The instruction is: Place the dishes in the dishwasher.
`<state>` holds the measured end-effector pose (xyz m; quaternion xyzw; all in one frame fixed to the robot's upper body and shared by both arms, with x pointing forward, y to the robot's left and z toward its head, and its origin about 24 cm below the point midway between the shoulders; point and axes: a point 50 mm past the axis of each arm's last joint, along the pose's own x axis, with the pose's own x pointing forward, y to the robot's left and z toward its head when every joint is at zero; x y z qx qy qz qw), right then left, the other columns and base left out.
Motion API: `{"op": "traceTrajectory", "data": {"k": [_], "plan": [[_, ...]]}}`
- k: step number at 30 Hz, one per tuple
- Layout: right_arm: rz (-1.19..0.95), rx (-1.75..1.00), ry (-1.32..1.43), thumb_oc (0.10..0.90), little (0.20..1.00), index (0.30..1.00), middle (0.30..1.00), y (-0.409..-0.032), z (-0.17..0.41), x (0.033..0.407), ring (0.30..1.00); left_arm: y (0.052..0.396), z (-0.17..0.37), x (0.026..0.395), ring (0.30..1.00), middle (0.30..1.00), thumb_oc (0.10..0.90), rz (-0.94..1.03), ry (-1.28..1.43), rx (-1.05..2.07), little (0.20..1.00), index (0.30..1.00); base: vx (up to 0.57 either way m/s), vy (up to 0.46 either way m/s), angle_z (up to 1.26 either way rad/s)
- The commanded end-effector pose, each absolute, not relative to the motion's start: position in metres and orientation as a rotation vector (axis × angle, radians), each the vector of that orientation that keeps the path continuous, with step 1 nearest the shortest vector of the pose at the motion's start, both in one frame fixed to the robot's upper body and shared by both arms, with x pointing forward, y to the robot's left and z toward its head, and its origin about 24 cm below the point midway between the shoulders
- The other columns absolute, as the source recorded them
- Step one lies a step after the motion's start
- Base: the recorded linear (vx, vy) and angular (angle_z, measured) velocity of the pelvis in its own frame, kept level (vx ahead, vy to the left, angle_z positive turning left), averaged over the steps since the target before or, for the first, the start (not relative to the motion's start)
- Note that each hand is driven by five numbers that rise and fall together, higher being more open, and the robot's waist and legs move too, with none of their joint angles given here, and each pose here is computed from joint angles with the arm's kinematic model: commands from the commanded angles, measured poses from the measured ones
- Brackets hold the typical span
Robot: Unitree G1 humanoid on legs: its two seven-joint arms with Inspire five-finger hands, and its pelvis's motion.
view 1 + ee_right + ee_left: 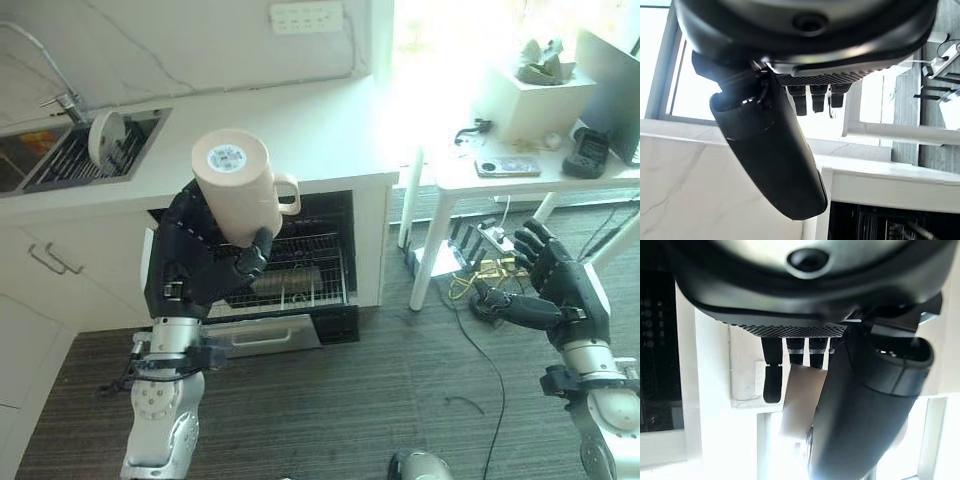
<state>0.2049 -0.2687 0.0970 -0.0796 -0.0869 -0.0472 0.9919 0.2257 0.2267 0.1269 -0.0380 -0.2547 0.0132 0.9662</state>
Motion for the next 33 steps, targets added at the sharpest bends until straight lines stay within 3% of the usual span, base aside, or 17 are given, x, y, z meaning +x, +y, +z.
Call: {"op": "traceTrajectory", "data": {"k": [1, 9, 10, 19, 27, 33], "plan": [[-0.066, -0.218, -0.478, 0.800, 0.900, 0.900, 0.900, -0.260, 0.149, 0.214, 0.900, 0.233, 0.178, 0.219, 0.300, 0.300, 0.400, -0.005, -0.798, -0.034, 0.300, 0.300, 0.10, 0.190, 0.37], [-0.050, -0.229, -0.491, 0.800, 0.900, 0.900, 0.900, -0.252, 0.153, 0.218, 0.900, 0.229, 0.182, 0.219, 0.300, 0.300, 0.400, -0.032, -0.797, -0.058, 0.300, 0.300, 0.03, 0.076, 0.16], [0.213, -0.181, -0.482, 0.800, 0.900, 0.900, 0.900, -0.216, 0.155, 0.233, 0.900, 0.229, 0.169, 0.207, 0.300, 0.300, 0.400, 0.101, -0.781, -0.055, 0.300, 0.300, -0.03, -0.115, -0.05], [0.071, -0.185, -0.476, 0.800, 0.900, 0.900, 0.900, -0.238, 0.150, 0.223, 0.900, 0.239, 0.153, 0.198, 0.300, 0.300, 0.400, 0.095, -0.714, -0.122, 0.300, 0.300, 0.07, -0.015, 0.58], [0.033, -0.209, -0.483, 0.800, 0.900, 0.900, 0.900, -0.248, 0.152, 0.221, 0.900, 0.231, 0.159, 0.213, 0.300, 0.300, 0.400, 0.040, -0.737, -0.076, 0.300, 0.300, 0.24, 0.533, 0.26], [0.020, -0.126, -0.457, 0.800, 0.900, 0.900, 0.900, -0.233, 0.139, 0.217, 0.900, 0.224, 0.163, 0.223, 0.300, 0.300, 0.400, -0.038, -0.700, 0.029, 0.300, 0.300, 0.27, 0.297, 0.21]]}}
